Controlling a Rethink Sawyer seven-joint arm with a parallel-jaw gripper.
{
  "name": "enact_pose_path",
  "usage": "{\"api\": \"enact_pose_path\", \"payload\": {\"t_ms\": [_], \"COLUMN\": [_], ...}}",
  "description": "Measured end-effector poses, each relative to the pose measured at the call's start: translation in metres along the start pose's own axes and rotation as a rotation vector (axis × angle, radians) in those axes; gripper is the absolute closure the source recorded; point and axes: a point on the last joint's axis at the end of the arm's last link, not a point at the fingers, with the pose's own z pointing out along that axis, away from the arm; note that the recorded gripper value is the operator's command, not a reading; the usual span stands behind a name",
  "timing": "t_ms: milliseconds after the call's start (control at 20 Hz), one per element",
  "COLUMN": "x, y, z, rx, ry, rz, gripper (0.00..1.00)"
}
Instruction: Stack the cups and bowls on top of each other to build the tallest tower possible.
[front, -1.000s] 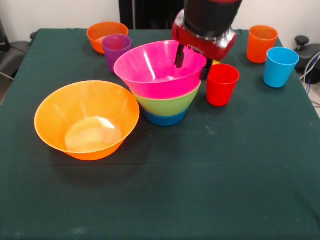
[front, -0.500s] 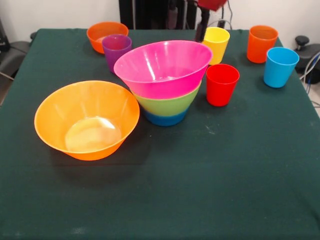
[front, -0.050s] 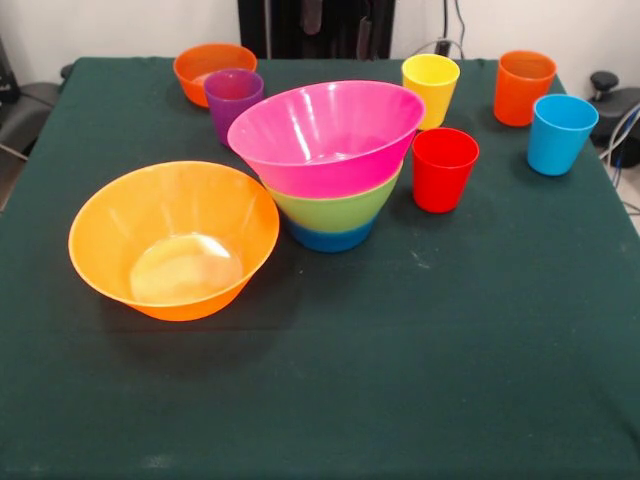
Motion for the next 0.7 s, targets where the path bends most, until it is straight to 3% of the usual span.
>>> {"api": "enact_pose_path", "payload": {"t_ms": [450,700], "x": [-0.014,-0.027], "y": [-0.018,-0.033], "z": [0.02,0.025], "rx": [0.047,0.045], "ry": [-0.002,0.002], "rz": [-0.008,-0.002], "gripper": [0.0,0.0]}}
